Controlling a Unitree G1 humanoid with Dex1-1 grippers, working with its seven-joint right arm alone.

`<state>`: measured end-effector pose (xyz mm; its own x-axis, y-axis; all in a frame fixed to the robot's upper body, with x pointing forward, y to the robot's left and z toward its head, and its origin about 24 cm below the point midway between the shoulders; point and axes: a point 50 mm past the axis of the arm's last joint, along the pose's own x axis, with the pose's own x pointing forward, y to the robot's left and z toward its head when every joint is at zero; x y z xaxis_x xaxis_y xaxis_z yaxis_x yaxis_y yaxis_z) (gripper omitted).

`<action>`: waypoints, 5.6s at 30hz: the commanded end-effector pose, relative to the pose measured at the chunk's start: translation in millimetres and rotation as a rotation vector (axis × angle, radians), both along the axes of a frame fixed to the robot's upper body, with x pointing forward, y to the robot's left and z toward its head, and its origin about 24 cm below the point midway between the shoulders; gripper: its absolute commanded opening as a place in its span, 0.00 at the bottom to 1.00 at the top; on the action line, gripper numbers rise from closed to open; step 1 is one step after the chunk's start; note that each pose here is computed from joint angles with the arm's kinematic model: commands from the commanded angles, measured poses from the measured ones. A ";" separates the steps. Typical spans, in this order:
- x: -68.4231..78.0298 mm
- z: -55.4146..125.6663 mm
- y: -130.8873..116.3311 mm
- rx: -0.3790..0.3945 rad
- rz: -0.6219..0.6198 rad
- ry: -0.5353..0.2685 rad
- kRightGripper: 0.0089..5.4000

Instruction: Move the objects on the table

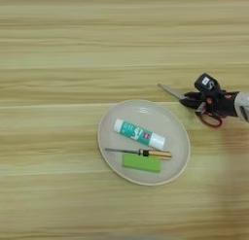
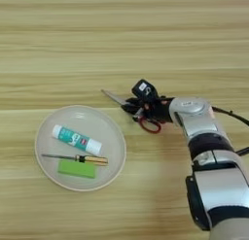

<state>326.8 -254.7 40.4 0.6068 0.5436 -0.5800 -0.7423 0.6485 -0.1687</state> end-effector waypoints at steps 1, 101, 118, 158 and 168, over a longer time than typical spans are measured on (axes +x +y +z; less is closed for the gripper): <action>14.7 28.3 -3.0 -0.019 0.015 -0.096 0.13; -38.3 36.6 108.7 0.064 0.493 -0.106 0.92; -37.6 33.9 107.7 0.060 0.495 -0.101 0.52; -26.8 101.4 82.0 0.075 0.435 -0.371 0.31; -9.9 108.9 54.1 0.046 0.313 -0.398 0.31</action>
<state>301.7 -191.5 110.7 0.4881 0.7814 -0.3889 -0.8677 0.3863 -0.3129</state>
